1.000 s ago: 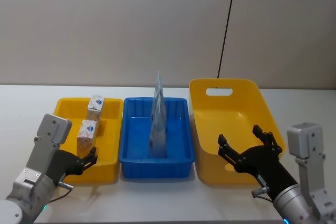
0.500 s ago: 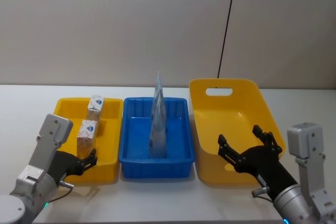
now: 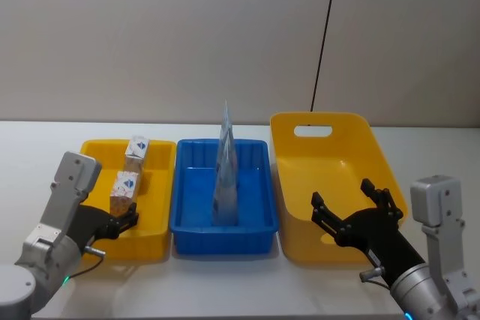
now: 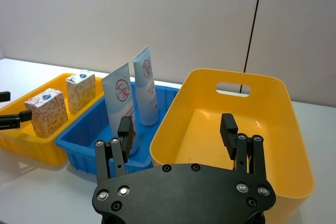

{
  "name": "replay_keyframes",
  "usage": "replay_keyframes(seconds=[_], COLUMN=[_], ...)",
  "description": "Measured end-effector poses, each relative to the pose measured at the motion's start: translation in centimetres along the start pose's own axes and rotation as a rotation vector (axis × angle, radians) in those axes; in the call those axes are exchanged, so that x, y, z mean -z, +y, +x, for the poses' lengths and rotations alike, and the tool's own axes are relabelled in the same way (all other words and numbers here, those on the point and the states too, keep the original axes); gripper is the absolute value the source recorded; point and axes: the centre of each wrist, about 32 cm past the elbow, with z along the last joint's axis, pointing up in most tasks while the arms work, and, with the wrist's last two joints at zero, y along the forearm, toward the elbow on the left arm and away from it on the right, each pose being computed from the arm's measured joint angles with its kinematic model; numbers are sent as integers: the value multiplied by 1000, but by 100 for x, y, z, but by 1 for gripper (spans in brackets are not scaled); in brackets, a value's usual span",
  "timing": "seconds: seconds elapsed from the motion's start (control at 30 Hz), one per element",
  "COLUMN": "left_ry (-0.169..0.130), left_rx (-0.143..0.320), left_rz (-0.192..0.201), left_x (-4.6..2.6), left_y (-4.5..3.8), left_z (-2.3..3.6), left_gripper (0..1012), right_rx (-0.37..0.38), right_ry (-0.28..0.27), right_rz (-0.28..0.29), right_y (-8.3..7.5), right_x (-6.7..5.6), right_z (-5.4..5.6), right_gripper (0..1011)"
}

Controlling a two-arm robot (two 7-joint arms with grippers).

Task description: Bimanual collaborative sorting of washing and personal care products

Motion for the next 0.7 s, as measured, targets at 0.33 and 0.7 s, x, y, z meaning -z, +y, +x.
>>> replay_keyframes(seconds=[0.33, 0.7], left_ry=[16, 25], left_rx=[14, 31], left_rz=[25, 44], left_x=[-11, -38], left_y=[-101, -273], left_z=[8, 26], left_gripper=[1001, 1001], right_rx=[0, 0], right_ry=[0, 0], right_rz=[0, 0], right_y=[0, 0], right_x=[0, 0], right_z=[0, 0], right_gripper=[1000, 1000])
